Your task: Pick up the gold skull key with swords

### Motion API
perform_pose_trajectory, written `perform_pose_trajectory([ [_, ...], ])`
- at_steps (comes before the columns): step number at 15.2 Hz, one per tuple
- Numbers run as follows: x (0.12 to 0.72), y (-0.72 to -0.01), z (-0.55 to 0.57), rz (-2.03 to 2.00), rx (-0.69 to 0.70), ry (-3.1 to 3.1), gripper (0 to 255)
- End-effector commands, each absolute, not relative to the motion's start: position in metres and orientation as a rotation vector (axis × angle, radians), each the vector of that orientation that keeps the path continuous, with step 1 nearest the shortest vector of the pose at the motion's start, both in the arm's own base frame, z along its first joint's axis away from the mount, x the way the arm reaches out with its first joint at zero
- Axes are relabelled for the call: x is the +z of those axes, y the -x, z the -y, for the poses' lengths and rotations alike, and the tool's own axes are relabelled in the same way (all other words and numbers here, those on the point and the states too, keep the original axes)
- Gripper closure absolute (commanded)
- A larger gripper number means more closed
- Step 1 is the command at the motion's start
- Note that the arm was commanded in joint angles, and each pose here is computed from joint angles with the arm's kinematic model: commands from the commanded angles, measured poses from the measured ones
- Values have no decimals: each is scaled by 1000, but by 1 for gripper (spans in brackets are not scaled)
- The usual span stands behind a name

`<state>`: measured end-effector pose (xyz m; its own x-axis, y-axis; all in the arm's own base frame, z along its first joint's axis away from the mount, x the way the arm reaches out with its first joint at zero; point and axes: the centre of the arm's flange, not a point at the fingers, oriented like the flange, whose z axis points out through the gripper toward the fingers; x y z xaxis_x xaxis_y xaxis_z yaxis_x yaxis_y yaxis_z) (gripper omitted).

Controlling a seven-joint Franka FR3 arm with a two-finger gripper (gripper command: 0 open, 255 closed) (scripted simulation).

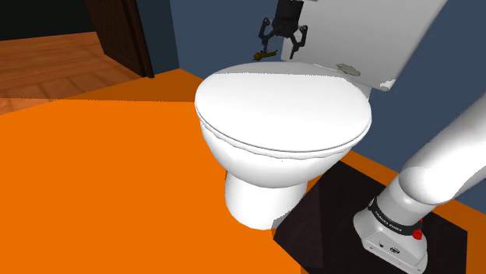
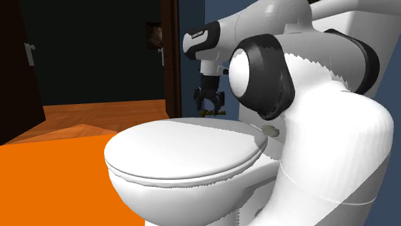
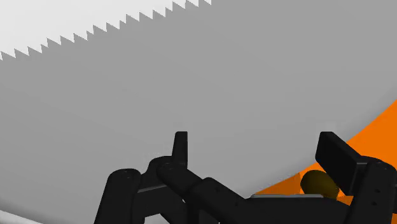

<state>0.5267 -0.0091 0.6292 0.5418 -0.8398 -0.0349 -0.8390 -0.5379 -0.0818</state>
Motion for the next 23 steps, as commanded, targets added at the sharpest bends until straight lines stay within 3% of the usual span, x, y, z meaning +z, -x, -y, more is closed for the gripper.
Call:
perform_pose_trajectory([
  [1,632,-548,20,-1610,-15,2596,0],
  [9,635,-624,85,-2111,-23,2221,0],
  [18,595,-624,85,-2111,-23,2221,0],
  [19,595,-624,85,-2111,-23,2221,255],
  [23,594,-624,85,-2111,-23,2221,255],
])
